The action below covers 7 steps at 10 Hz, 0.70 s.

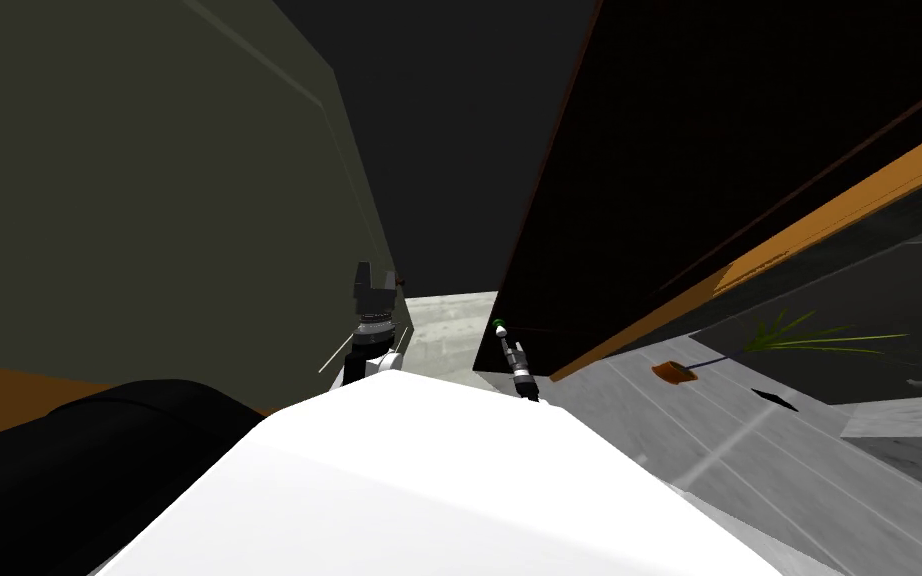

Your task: Push the door open

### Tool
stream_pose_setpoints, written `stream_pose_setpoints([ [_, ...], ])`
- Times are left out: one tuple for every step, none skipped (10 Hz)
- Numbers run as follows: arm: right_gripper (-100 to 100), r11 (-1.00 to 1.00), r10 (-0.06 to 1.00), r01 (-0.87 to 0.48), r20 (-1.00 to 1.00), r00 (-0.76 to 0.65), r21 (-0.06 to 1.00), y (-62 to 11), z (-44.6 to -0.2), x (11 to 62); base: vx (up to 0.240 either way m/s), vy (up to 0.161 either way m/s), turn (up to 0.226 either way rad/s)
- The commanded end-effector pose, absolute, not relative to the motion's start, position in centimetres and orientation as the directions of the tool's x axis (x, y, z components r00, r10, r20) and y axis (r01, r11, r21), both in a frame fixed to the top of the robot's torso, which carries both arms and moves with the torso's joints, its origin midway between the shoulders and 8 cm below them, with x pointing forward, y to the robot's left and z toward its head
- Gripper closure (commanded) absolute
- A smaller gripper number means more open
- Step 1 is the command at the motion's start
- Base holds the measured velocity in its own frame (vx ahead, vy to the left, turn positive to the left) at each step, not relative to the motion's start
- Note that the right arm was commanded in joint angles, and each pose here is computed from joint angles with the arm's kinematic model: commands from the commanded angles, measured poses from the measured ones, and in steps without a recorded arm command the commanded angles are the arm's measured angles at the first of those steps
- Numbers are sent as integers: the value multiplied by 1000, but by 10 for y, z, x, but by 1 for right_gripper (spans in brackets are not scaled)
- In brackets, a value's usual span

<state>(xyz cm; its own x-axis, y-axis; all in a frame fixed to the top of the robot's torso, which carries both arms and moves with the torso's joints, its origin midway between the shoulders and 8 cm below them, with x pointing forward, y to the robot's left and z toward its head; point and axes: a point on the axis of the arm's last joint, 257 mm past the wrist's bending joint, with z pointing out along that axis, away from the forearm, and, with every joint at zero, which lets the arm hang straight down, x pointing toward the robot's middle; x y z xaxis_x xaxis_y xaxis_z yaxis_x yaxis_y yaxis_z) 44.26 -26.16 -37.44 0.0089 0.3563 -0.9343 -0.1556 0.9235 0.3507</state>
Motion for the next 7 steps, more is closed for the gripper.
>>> stream_pose_setpoints([
  [-100, 941, 299, -166, -954, 6, 294, -259, -376, 442, -34, 28, -127],
  [-100, 949, 267, -176, -964, 2, 262, -256, -378, 441, -45, 47, -158],
  [-100, 953, 250, -176, -968, 5, 246, -256, -378, 441, -38, 35, -43],
  [-100, 961, 208, -186, -978, 3, 204, -254, -380, 441, -33, 28, -101],
  [-100, 966, 175, -195, -985, 1, 171, -251, -382, 440, -40, 34, -149],
  [-100, 967, 168, -195, -986, 2, 164, -251, -382, 440, -32, 28, -46],
  [-100, 970, 131, -205, -991, 1, 128, -249, -384, 439, -35, 26, -88],
])
